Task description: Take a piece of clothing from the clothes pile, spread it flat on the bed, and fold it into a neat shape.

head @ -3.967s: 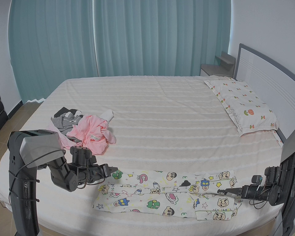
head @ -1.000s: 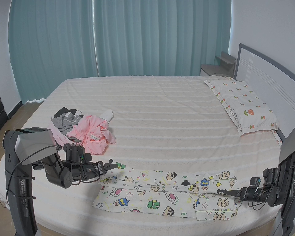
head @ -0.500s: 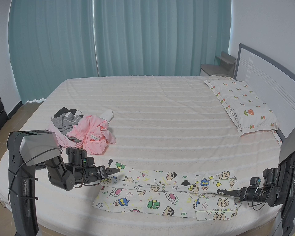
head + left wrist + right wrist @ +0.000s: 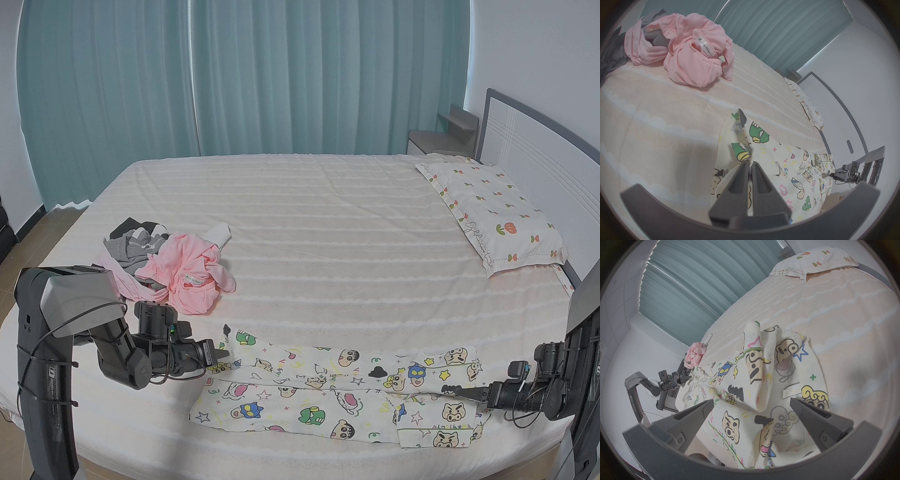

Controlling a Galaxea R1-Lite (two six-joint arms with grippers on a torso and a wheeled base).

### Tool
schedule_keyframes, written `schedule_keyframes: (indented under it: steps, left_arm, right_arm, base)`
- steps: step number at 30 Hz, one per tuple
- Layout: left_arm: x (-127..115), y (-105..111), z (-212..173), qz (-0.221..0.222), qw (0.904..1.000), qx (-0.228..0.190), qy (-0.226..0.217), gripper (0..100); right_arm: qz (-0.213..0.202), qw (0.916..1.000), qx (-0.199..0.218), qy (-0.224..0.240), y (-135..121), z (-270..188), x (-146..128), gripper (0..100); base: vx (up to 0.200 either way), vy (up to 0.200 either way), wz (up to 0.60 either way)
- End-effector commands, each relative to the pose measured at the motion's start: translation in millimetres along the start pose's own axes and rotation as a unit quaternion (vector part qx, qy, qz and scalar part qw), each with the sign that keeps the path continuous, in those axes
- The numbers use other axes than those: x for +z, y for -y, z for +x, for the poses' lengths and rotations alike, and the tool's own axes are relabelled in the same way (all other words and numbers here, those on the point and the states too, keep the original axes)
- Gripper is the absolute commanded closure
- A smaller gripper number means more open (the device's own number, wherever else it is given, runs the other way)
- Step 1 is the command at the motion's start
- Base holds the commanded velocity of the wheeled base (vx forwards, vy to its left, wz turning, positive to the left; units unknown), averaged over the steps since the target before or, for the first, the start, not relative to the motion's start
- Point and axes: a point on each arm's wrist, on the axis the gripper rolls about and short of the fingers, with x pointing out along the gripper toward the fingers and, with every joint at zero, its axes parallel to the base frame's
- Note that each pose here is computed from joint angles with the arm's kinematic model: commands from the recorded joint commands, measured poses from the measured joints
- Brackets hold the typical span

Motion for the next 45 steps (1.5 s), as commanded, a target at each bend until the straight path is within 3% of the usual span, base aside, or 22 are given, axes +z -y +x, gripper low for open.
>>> schedule_keyframes:
  steps: [1, 13, 31, 36, 45]
  left_arm:
    - [2, -2, -2, -0.002, 1.0, 0.003, 0.005, 100]
    - [28, 21, -19, 0.02, 0.9984, -0.013, 0.051, 100]
    - [60, 45, -5, 0.026, 0.9923, -0.008, 0.121, 100]
    - [56, 48, -4, 0.028, 0.9929, -0.01, 0.116, 100]
    - [32, 32, -15, 0.013, 0.9954, 0.01, 0.094, 100]
  right_arm:
    - [0.001, 1.0, 0.0, -0.001, 0, 0, 0, 0]
    - [0.001, 1.0, 0.0, -0.001, 0, 0, 0, 0]
    - [0.0, 1.0, 0.001, -0.001, 0, 0, 0, 0]
    - [0.0, 1.0, 0.001, -0.001, 0, 1, 0, 0]
    - [0.0, 1.0, 0.001, -0.002, 0, 1, -1, 0]
  base:
    - [0.0, 0.0, 0.0]
    - [0.0, 0.0, 0.0]
    - [0.0, 0.0, 0.0]
    - [0.0, 0.0, 0.0]
    - [0.0, 0.0, 0.0]
